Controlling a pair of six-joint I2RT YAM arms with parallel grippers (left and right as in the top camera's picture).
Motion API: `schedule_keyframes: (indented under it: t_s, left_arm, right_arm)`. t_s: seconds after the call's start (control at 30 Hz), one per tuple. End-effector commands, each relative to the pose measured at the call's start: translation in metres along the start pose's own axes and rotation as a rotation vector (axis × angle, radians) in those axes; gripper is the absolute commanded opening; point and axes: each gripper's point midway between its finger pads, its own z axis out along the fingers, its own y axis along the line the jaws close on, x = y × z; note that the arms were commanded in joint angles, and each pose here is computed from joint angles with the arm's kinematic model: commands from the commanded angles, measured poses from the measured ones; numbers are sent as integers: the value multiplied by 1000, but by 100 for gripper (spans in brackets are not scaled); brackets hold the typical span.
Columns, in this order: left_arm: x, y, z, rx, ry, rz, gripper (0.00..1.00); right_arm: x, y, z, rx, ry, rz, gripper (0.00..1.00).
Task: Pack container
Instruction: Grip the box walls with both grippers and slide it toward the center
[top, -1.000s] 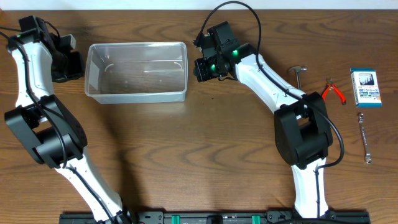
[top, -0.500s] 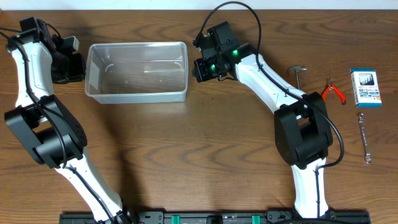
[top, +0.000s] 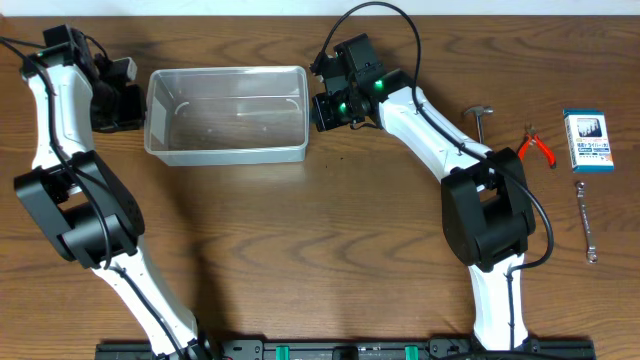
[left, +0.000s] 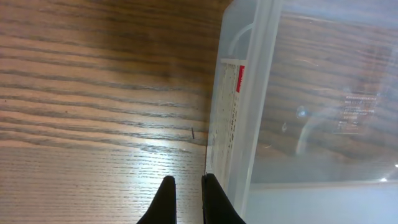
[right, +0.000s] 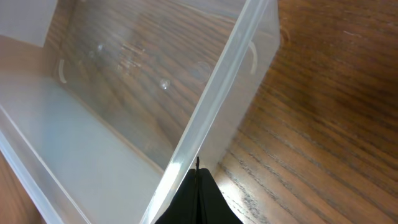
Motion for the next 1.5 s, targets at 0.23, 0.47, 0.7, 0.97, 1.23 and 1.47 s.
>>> schedule_keyframes:
  t_s: [0.23,0.47,0.7,0.97,1.23,1.47]
  left_arm:
    - [3,-11,12,35,28,31,6]
    - [3,-11,12,35,28,30,6]
    - [5,-12,12,38,35,30,6]
    - [6,-27,12,97,38,45,6]
    - [13,-38,13,108,74,58,6]
    - [12,-53,16,124,79,85,6]
  right_arm:
    - [0,14,6,-45,6,-7,1]
    - [-12,24,2,-114,-35,-33,1]
    - [-10,19,1,-106,-22,-17,1]
    - [-4,12,-1,-92,3,6,1]
    - [-5,-3,-9,-74,9,41,1]
    - [-4,-13,-14,-63,17,59,1]
